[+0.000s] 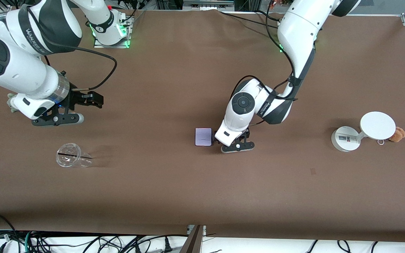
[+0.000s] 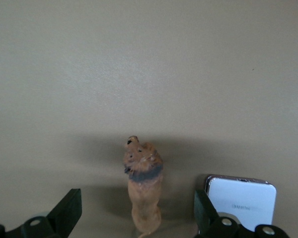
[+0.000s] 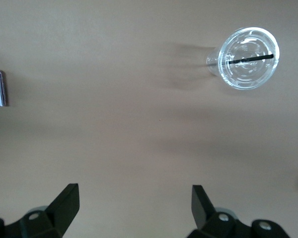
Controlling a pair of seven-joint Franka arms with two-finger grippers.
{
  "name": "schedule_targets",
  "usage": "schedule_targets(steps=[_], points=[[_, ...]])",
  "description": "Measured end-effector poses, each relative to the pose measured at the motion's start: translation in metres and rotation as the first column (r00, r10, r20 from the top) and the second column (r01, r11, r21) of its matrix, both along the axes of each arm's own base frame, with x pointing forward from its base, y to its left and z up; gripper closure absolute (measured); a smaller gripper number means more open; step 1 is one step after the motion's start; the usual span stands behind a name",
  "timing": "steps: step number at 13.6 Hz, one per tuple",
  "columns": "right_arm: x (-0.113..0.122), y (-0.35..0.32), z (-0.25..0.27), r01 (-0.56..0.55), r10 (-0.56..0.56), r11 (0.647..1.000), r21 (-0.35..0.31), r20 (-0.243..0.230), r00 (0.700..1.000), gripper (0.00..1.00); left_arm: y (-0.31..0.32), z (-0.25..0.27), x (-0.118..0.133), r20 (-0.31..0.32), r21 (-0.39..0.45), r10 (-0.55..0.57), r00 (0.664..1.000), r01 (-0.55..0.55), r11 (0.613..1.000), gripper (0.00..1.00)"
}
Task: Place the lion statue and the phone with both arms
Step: 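Grasp the lion with the left gripper while the right gripper reaches the phone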
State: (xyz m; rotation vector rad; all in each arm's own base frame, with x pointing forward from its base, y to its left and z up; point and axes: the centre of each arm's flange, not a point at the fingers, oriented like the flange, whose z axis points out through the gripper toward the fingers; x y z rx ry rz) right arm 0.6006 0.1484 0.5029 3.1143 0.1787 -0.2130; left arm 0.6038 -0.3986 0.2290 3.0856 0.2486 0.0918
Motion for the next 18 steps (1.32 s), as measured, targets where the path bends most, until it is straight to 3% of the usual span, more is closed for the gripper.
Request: schedule_targets(steps=[3,9,10,12,13,16,17,18], points=[[0.006,0.002,-0.022,-0.047,0.047,0.999,0.003,-0.033,0.998,0.00,-0.001,-0.011,-0.001,-0.002,0.003,0.000,1.000,0.000,1.000,0.00],[0.006,0.006,-0.021,-0.055,0.055,0.998,0.005,-0.028,0.998,0.00,-0.001,-0.014,-0.001,-0.005,0.006,0.003,1.000,-0.003,1.000,0.05],[0.006,0.006,-0.021,-0.058,0.058,0.998,0.005,-0.028,0.998,0.00,-0.001,-0.015,-0.002,-0.005,0.007,0.001,1.000,-0.001,1.000,0.15],[0.007,0.006,-0.021,-0.068,0.068,0.998,0.006,-0.027,0.997,0.00,-0.002,-0.015,-0.002,0.002,0.018,-0.011,1.000,0.011,1.000,0.20],[0.007,0.006,-0.020,-0.071,0.071,0.997,0.003,-0.025,0.997,0.00,-0.003,-0.015,-0.003,0.010,0.028,-0.021,1.000,0.021,0.999,0.27],[0.007,0.007,-0.020,-0.122,0.122,0.992,-0.030,-0.015,0.992,0.00,-0.004,-0.015,-0.003,0.015,0.033,-0.005,1.000,0.005,0.999,0.60],[0.007,0.010,-0.019,-0.141,0.140,0.990,-0.034,-0.010,0.990,0.00,-0.005,-0.015,-0.004,0.015,0.033,-0.001,1.000,0.000,0.999,0.61],[0.007,0.013,-0.018,-0.149,0.149,0.988,-0.035,-0.007,0.989,0.00,-0.005,-0.014,-0.004,0.017,0.032,0.001,1.000,-0.002,0.999,0.68]])
